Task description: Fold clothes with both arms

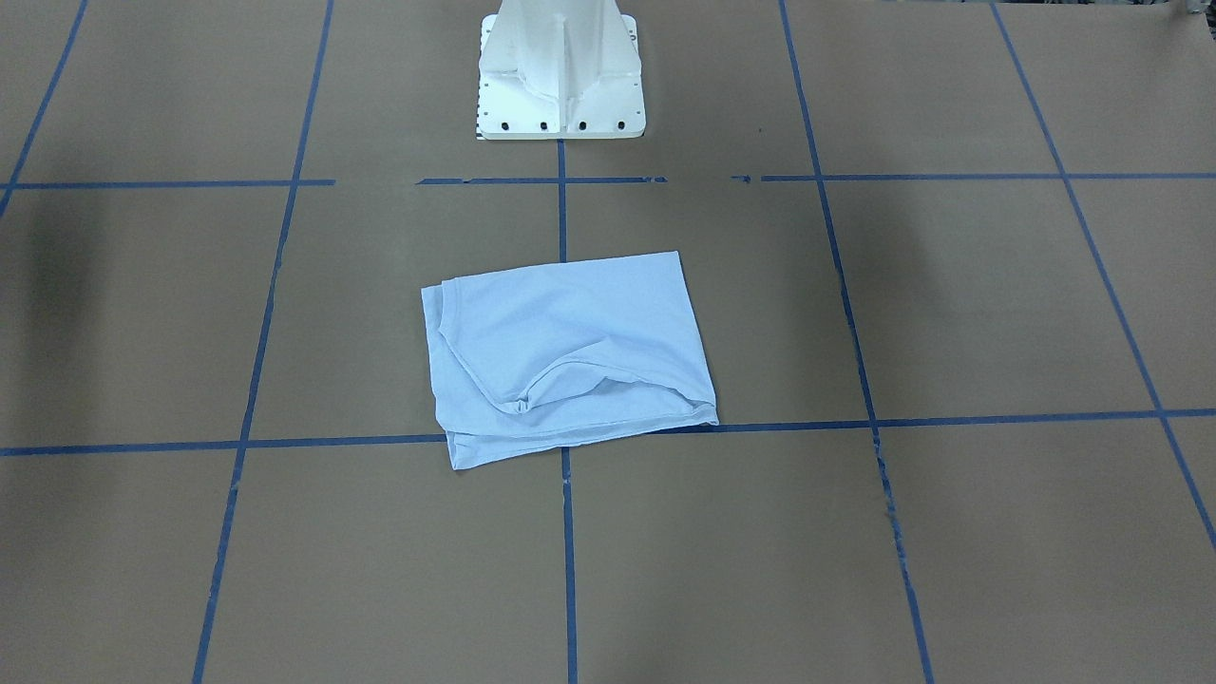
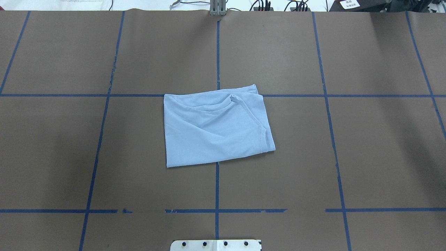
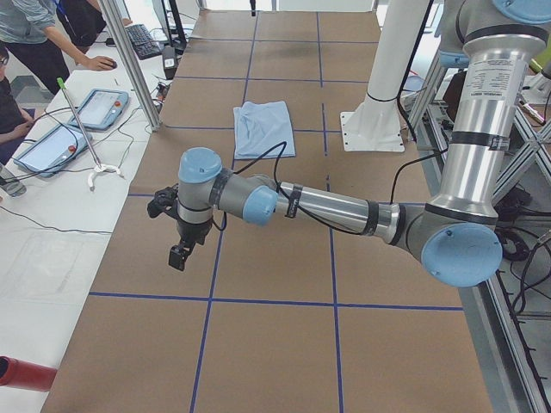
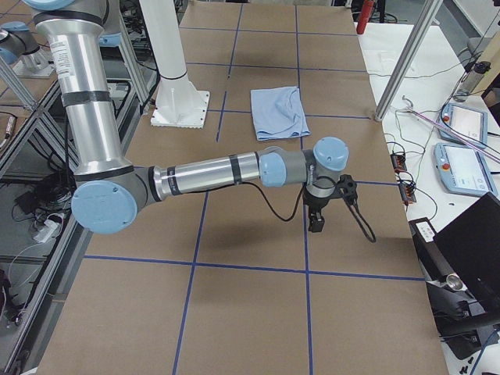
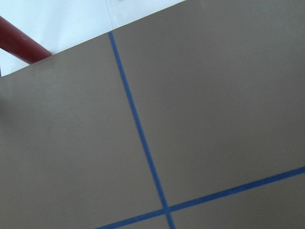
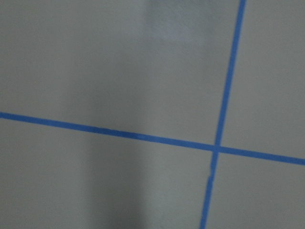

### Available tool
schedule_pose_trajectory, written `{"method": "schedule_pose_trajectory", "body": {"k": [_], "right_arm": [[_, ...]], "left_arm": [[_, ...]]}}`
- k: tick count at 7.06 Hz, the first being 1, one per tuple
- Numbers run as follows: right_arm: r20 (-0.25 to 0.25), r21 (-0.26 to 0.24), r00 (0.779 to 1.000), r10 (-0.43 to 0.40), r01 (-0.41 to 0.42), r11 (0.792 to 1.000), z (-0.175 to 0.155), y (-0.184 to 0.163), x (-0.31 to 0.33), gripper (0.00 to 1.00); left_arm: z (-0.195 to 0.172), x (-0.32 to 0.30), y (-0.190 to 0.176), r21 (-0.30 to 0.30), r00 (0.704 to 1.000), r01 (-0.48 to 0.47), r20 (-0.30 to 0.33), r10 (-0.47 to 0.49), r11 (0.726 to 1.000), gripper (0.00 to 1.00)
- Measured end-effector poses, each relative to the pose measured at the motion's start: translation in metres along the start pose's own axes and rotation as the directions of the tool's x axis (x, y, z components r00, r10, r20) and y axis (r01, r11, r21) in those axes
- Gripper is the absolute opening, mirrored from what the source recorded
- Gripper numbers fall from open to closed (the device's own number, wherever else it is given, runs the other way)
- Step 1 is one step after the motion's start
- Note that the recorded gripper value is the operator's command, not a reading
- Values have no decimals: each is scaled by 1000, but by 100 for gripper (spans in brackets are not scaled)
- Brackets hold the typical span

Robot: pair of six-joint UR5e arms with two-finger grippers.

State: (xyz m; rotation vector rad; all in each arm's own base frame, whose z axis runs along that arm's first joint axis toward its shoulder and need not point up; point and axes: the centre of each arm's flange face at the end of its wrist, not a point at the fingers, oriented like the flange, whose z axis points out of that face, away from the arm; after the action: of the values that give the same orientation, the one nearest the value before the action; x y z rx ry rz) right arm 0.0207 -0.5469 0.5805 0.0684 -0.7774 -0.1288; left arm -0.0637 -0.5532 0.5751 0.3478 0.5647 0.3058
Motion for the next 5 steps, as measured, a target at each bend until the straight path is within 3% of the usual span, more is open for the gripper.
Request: {"method": "schedule_pose_trajectory", "body": {"k": [2,5], "right_arm": [[12,-15,1000,27,-27,1000,2,46,44,100],[35,-32,998,60,-58,998,12,74,54,100]], "left_arm": [[18,-17,51,-50,1000,-10,-20,9,999,100],[21,-18,62,-69,1000,20,-9,-21,997,100]]}}
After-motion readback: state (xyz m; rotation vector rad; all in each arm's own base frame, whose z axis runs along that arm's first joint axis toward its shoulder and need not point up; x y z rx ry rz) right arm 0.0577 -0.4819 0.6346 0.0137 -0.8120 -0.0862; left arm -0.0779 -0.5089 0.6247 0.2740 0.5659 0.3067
